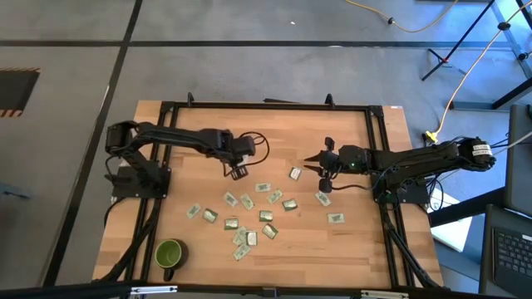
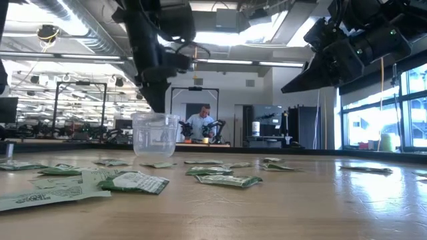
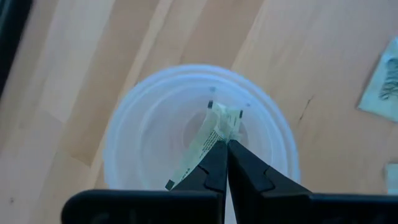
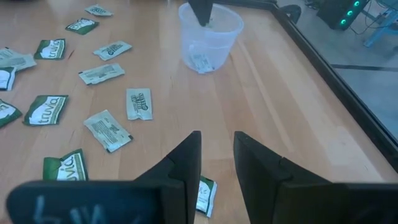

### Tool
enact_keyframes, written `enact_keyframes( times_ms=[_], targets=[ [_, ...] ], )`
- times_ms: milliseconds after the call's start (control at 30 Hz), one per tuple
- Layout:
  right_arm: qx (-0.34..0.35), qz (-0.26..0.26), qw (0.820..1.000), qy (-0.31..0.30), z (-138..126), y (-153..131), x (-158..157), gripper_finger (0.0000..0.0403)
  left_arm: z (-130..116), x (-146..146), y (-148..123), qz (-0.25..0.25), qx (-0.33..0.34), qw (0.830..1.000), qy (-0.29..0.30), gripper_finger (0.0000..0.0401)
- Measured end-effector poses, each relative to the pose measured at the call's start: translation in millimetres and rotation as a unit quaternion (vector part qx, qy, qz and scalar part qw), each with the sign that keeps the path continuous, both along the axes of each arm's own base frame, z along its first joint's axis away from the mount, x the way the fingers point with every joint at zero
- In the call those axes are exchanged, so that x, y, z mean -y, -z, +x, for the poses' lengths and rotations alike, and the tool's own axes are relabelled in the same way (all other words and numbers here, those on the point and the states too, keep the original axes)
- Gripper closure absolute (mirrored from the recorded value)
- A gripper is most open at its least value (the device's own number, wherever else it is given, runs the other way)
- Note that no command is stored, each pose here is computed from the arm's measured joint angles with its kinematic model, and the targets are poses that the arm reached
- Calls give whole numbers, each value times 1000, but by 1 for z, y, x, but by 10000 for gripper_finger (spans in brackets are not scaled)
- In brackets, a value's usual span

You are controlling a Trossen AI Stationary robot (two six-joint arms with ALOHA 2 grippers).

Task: Pick and place Stevia / Truvia into bins
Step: Put the light green stevia packet into the transparent container

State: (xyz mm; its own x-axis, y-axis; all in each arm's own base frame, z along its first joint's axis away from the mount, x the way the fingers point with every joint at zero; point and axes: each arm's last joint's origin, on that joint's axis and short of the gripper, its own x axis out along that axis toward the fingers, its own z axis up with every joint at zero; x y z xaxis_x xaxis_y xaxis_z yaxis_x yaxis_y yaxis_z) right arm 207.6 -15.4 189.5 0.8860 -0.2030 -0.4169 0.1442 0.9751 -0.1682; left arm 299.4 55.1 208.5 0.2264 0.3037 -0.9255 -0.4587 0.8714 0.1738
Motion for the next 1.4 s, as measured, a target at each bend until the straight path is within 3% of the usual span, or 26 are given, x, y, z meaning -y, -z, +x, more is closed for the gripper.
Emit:
enact_keyframes(
  times_ms=[333, 633, 833, 1000, 1100, 1200, 1400],
  targets=[
    [0, 0, 1000, 0, 0, 0, 0, 304, 3, -1, 12, -4, -25, 1000, 0, 367],
    [0, 0, 1000, 0, 0, 0, 0, 304, -2, 8, -23, 8, 23, 1000, 7, 341],
    [-2, 0, 1000, 0, 0, 0, 0, 304, -7, 39, -39, -33, 54, 995, 78, 345],
    [-4, 0, 1000, 0, 0, 1, 0, 304, -7, 77, -38, -50, 48, 984, 165, 346],
    [-4, 0, 1000, 0, 0, 1, 0, 304, -7, 97, -32, -56, 37, 980, 187, 340],
    [-3, 2, 1000, 0, 0, 1, 0, 304, -7, 112, -24, -55, 39, 983, 170, 334],
    [-3, 2, 1000, 1, 0, 1, 0, 304, -15, 126, 1, -62, 19, 995, 78, 328]
  ],
)
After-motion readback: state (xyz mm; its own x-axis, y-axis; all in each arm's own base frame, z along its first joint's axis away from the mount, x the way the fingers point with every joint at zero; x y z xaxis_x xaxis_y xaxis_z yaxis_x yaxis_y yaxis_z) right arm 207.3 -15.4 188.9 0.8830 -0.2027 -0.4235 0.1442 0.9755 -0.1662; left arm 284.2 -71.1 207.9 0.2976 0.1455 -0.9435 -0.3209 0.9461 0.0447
